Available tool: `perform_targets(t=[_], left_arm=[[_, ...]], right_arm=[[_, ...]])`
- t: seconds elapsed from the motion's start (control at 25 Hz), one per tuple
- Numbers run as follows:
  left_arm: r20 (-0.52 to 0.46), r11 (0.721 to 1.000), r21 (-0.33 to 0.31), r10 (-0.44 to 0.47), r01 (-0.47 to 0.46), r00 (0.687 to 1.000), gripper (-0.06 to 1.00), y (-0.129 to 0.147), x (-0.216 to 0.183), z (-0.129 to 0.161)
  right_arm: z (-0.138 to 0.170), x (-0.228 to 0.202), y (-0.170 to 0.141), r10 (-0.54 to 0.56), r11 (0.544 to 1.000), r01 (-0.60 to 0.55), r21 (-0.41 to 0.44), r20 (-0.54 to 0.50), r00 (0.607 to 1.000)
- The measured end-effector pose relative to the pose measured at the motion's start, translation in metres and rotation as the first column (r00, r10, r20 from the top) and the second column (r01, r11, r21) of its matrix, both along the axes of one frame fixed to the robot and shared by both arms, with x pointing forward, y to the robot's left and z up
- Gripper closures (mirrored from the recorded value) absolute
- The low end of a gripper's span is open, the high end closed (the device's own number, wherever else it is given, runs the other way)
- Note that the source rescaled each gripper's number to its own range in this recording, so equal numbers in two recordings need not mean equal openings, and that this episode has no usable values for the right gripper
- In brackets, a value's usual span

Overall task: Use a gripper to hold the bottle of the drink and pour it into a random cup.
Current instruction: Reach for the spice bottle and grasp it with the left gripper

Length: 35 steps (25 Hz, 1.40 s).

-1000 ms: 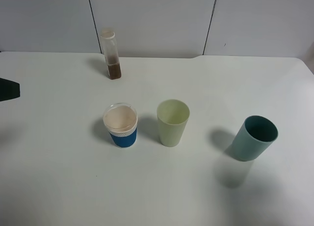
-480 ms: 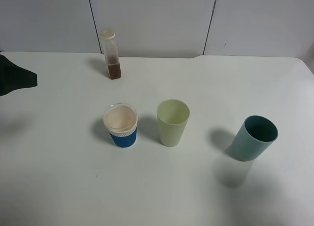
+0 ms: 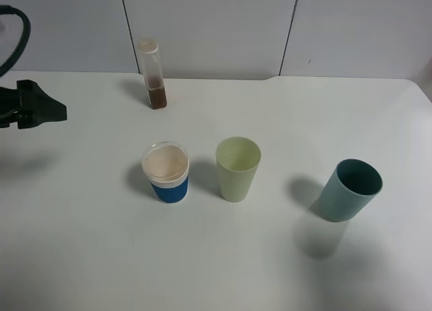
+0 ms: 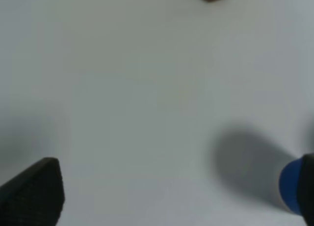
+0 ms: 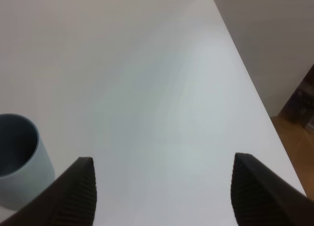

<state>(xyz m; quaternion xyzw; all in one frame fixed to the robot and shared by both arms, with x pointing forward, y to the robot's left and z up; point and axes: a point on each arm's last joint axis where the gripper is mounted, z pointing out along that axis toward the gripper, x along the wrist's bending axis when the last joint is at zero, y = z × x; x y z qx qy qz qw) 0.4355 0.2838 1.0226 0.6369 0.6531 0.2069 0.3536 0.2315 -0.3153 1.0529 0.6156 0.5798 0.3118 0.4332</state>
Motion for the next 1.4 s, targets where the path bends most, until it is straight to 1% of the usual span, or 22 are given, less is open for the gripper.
perform_targets(t=[0.2,0.28,0.48,0.6,0.76,1.04,1.16,1.4], left_arm=[[0.003,0.994,0.034,-0.104,0.103,0.995,0.02,-0.024,0.012,-0.012],[0.000,0.991,0.043,-0.131,0.131,0.991,0.02,-0.032,0.017,-0.018],[-0.005,0.983,0.058,-0.172,0.172,0.985,0.02,-0.051,0.032,-0.030],[-0.008,0.978,0.061,-0.200,0.200,0.980,0.02,-0.062,0.044,-0.030],[0.024,0.973,0.065,-0.224,0.222,0.974,0.02,-0.078,0.061,-0.027],[0.111,0.972,0.097,-0.225,0.214,0.968,0.02,-0.094,0.076,-0.033],[0.129,0.973,0.108,-0.216,0.203,0.968,0.02,-0.098,0.081,-0.039],[0.116,0.988,0.070,-0.146,0.139,0.982,0.02,-0.099,0.089,-0.055]], right_arm=[[0.000,0.000,0.000,0.000,1.000,0.000,0.000,0.000,1.000],[0.000,0.000,0.000,0.000,1.000,0.000,0.000,0.000,1.000],[0.000,0.000,0.000,0.000,1.000,0.000,0.000,0.000,1.000],[0.000,0.000,0.000,0.000,1.000,0.000,0.000,0.000,1.000],[0.000,0.000,0.000,0.000,1.000,0.000,0.000,0.000,1.000],[0.000,0.000,0.000,0.000,1.000,0.000,0.000,0.000,1.000],[0.000,0.000,0.000,0.000,1.000,0.000,0.000,0.000,1.000],[0.000,0.000,0.000,0.000,1.000,0.000,0.000,0.000,1.000]])
